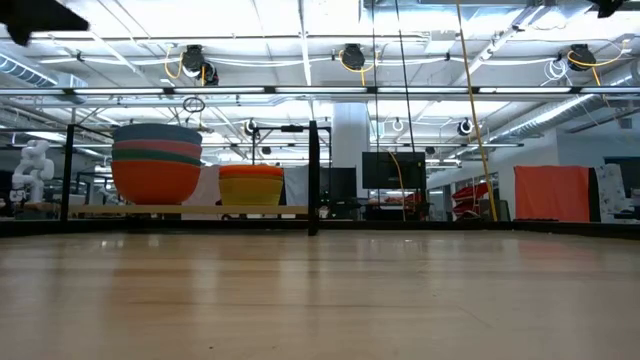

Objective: Place and stack bowls onto a shelf
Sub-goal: Return to Home position

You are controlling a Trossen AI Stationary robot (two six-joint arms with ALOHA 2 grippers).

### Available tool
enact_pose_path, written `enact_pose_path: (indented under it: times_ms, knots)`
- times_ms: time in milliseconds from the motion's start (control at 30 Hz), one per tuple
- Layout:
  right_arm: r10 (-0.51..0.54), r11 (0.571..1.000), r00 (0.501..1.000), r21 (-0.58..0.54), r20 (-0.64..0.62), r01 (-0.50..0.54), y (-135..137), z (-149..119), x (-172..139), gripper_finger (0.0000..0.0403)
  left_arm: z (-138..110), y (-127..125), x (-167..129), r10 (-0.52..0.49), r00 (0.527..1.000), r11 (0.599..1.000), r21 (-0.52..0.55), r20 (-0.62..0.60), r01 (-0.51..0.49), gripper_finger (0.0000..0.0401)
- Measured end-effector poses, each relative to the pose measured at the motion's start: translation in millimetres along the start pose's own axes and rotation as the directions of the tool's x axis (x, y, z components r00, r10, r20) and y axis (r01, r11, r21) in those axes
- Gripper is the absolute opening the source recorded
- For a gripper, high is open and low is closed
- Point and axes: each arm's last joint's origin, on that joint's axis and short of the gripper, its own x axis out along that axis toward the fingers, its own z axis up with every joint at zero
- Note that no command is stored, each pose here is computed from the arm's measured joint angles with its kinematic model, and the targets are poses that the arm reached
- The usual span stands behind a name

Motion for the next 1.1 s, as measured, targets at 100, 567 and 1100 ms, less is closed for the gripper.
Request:
enact_pose_path:
  times_ms: [100, 567, 1100]
  knots:
    - [0.004, 1.0, 1.0, -0.009, -0.002, -0.004, 2.6, -8.9, 8.4, 0.0, 5.4, 0.3, 8.3, -0.029, 1.0, 1.0, 0.003, 0.0, 0.029, 0.0004]
    - [0.047, 0.997, 0.996, -0.067, 0.075, -0.041, 21.5, -79.6, 53.9, 0.0, -25.8, 3.3, 86.3, -0.131, 0.973, 0.986, -0.076, 0.192, 0.148, 0.0013]
    - [0.019, 1.0, 0.974, 0.001, 0.227, -0.02, 30.1, -124.7, 65.0, 0.0, -86.0, 2.0, 129.2, -0.248, 0.939, 0.942, -0.169, 0.239, 0.291, 0.0011]
